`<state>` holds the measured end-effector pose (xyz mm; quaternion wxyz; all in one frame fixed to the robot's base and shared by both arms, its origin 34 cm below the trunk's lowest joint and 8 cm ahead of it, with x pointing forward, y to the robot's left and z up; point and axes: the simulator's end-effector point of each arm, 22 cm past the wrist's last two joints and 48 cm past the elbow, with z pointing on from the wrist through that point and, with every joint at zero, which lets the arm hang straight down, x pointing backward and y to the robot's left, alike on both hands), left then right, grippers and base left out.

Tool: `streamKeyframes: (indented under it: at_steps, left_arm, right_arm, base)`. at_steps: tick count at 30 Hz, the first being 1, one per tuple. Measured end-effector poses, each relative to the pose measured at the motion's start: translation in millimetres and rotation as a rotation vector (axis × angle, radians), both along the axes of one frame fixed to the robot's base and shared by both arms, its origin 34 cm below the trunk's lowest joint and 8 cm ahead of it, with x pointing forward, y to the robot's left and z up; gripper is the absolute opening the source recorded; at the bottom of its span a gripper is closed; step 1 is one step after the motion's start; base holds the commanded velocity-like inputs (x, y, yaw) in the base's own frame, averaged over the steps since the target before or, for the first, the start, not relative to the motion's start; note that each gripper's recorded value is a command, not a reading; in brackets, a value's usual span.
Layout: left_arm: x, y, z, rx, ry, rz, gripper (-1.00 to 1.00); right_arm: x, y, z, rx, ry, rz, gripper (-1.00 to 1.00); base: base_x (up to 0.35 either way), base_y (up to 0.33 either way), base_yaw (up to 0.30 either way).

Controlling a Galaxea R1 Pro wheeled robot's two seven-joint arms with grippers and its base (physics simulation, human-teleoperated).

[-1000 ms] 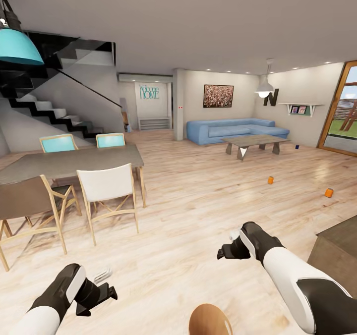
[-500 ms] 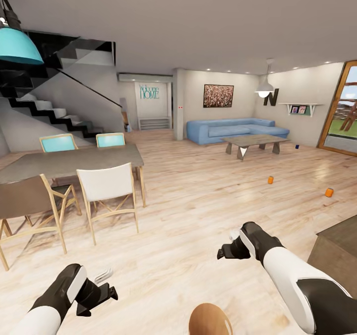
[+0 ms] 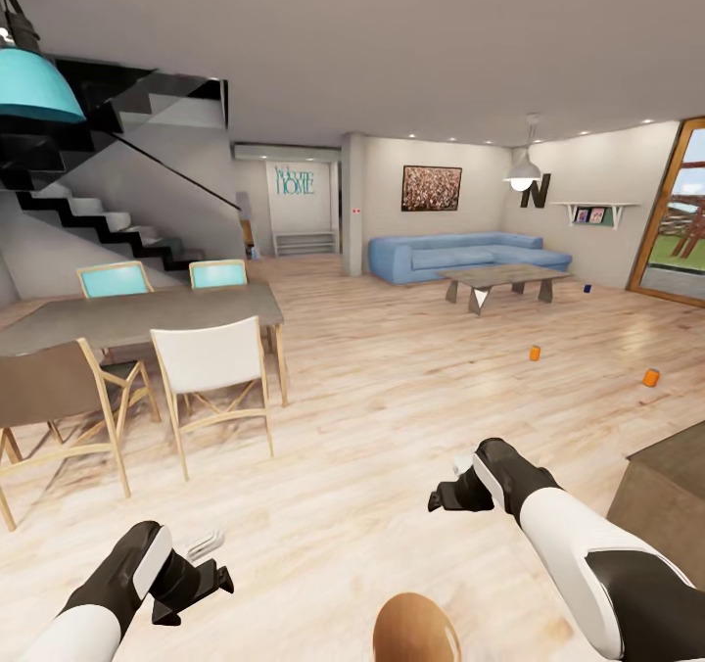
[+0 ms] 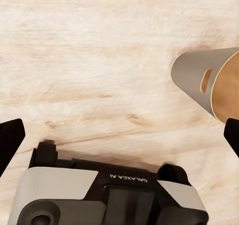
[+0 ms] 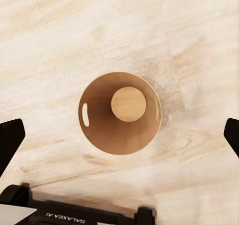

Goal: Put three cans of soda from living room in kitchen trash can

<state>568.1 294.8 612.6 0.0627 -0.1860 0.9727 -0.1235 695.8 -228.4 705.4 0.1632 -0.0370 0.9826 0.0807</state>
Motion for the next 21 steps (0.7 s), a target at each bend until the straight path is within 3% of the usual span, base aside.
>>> streamKeyframes:
  at_steps: [21]
  left_arm:
    - [0.1,-2.3,-36.0,-0.007,-0.009,-0.001,1.00]
  right_arm:
    - [-2.9,-9.3,-38.7,-0.006,-0.004,-0.011,1.00]
  base:
    - [0.000,0.000,0.000]
